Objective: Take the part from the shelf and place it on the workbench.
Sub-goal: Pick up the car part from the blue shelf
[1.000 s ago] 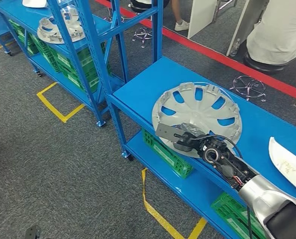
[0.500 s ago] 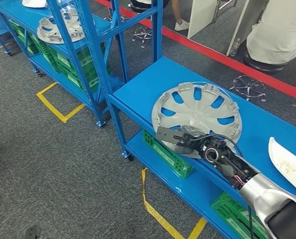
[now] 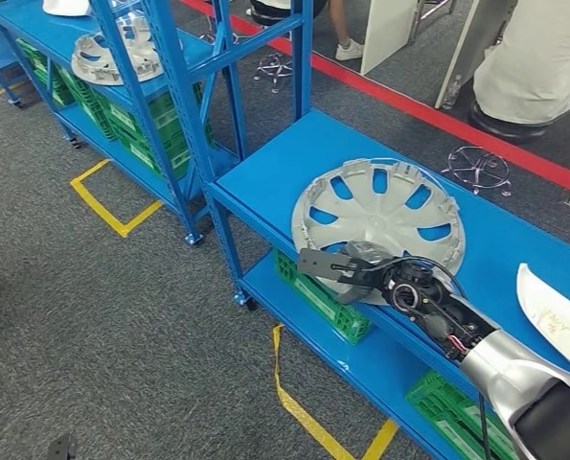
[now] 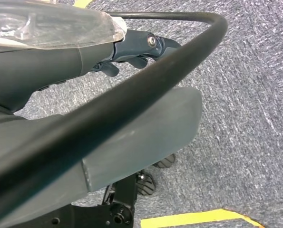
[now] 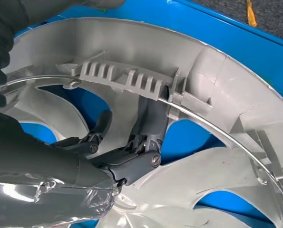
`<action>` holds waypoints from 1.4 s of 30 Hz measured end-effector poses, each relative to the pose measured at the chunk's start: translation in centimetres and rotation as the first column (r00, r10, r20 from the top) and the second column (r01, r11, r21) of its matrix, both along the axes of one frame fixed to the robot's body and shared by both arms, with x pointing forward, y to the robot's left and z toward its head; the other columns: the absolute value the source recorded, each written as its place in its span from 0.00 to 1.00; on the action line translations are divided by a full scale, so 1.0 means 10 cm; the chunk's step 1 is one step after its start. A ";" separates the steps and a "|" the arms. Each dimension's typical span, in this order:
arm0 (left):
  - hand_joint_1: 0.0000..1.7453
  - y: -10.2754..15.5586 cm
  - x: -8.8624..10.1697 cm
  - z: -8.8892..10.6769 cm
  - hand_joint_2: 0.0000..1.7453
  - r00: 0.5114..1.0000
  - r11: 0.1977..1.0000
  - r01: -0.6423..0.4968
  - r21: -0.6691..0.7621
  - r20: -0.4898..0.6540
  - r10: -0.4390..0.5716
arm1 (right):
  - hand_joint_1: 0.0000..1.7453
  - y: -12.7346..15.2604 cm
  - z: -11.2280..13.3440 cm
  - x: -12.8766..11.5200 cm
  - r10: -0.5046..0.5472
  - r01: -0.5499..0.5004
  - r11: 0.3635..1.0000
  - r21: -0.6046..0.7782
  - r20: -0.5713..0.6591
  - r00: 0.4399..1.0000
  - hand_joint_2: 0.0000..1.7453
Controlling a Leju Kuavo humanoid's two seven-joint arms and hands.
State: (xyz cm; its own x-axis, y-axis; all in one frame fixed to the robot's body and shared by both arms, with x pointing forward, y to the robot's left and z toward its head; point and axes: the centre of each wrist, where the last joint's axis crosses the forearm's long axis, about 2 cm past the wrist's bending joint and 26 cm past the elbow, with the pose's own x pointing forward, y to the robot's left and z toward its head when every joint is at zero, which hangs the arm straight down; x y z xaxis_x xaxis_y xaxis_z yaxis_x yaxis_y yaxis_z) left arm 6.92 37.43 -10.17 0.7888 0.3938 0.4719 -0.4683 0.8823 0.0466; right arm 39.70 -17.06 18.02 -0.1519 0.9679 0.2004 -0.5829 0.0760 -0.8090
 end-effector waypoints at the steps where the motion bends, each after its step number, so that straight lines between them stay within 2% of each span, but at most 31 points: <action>1: 0.00 0.00 0.00 0.00 0.00 1.000 1.000 0.000 0.000 0.000 0.000 | 0.02 0.00 0.00 0.00 0.002 -0.002 1.000 -0.006 0.001 1.000 1.00; 7: 0.00 0.00 0.00 0.00 0.00 1.000 1.000 0.000 -0.001 0.000 0.000 | 0.03 0.01 0.00 0.01 0.021 -0.020 0.999 -0.049 0.011 1.000 1.00; 9: 0.00 -0.01 0.00 0.00 0.00 1.000 1.000 0.000 -0.001 0.000 0.000 | 0.07 0.02 0.00 0.01 0.028 -0.027 0.998 -0.064 0.015 1.000 1.00; 10: 0.00 -0.01 0.00 0.00 0.00 1.000 1.000 0.000 -0.002 0.000 0.000 | 0.13 0.02 0.00 0.01 0.030 -0.029 0.997 -0.069 0.017 0.999 1.00; 12: 0.00 -0.01 0.00 0.00 0.00 1.000 1.000 0.001 -0.002 0.000 -0.001 | 0.36 0.03 0.00 0.01 0.032 -0.030 0.997 -0.075 0.019 0.999 1.00; 13: 0.00 -0.01 0.00 0.00 0.00 1.000 1.000 0.002 -0.002 -0.001 -0.002 | 0.44 0.03 0.00 0.01 0.033 -0.031 0.997 -0.077 0.020 0.999 1.00; 14: 0.00 -0.01 0.00 0.00 0.00 1.000 1.000 0.002 -0.002 -0.001 -0.002 | 0.58 0.03 0.00 0.01 0.034 -0.032 0.996 -0.081 0.021 0.999 1.00; 17: 0.00 -0.01 0.00 0.00 0.00 1.000 1.000 0.003 -0.002 -0.001 -0.003 | 0.83 0.03 -0.01 0.00 0.041 -0.038 0.995 -0.097 0.026 0.999 1.00; 30: 0.00 -0.02 0.00 0.00 0.00 1.000 1.000 0.003 -0.002 -0.002 -0.003 | 0.94 0.06 -0.04 -0.03 0.061 -0.056 0.990 -0.128 0.031 0.998 1.00; 42: 0.00 -0.02 0.00 0.00 0.00 1.000 1.000 0.001 -0.003 -0.002 -0.001 | 0.95 0.06 -0.05 -0.03 0.067 -0.063 0.989 -0.134 0.031 0.997 1.00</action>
